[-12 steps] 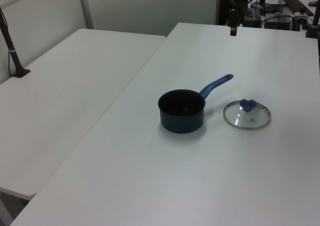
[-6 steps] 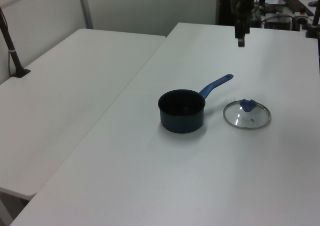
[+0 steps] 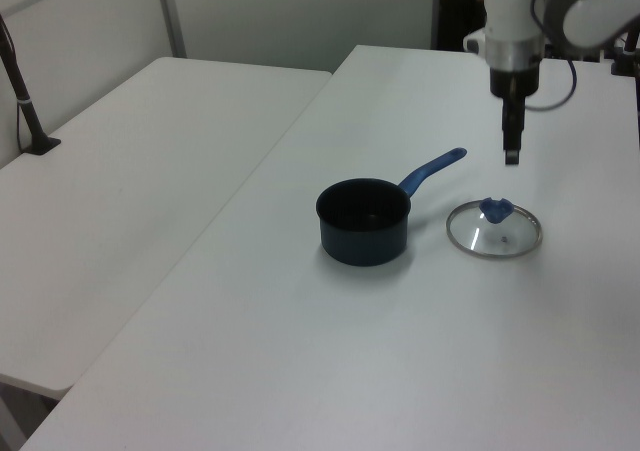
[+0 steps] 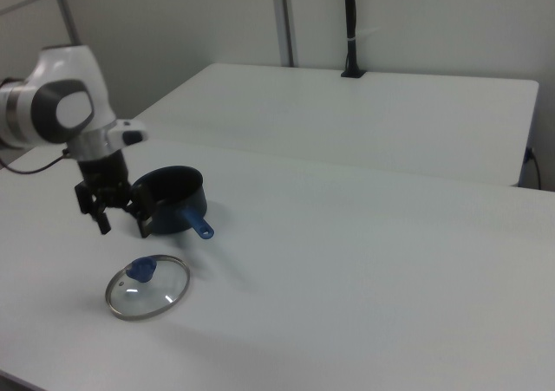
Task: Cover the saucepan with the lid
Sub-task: 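Close the gripper on the blue knob of the glass lid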
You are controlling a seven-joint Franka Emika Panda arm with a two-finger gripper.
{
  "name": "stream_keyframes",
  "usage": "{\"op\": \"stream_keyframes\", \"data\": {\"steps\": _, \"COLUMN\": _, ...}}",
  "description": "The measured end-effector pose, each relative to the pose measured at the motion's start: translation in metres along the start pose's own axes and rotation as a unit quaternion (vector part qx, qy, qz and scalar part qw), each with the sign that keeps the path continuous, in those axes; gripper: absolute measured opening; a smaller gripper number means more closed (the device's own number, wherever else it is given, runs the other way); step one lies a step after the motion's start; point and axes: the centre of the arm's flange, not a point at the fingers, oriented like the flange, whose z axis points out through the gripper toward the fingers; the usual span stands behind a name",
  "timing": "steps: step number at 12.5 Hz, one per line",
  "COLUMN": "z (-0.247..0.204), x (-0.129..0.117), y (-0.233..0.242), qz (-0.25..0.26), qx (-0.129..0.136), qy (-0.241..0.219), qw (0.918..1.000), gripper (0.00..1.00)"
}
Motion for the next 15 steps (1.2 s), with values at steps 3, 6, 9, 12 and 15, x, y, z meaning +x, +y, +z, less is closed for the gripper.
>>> {"op": "stream_keyframes", "data": {"steps": 3, "z": 0.049, "x": 0.006, "y": -0.036, "qz": -0.005, "qx": -0.002, "qy": -0.005, "qw": 1.0000, "gripper": 1.00}}
{"op": "stream_keyframes", "data": {"steps": 6, "z": 0.094, "x": 0.022, "y": -0.032, "qz": 0.000, "qx": 0.003, "qy": -0.024, "qw": 0.9997, "gripper": 0.96}}
{"op": "stream_keyframes", "data": {"steps": 9, "z": 0.110, "x": 0.029, "y": -0.030, "qz": 0.001, "qx": 0.006, "qy": -0.028, "qw": 0.9996, "gripper": 0.81}}
{"op": "stream_keyframes", "data": {"steps": 12, "z": 0.106, "x": 0.031, "y": -0.025, "qz": 0.006, "qx": 0.006, "qy": -0.024, "qw": 0.9997, "gripper": 0.65}}
{"op": "stream_keyframes", "data": {"steps": 15, "z": 0.094, "x": 0.037, "y": -0.017, "qz": 0.013, "qx": 0.008, "qy": -0.011, "qw": 0.9998, "gripper": 0.61}}
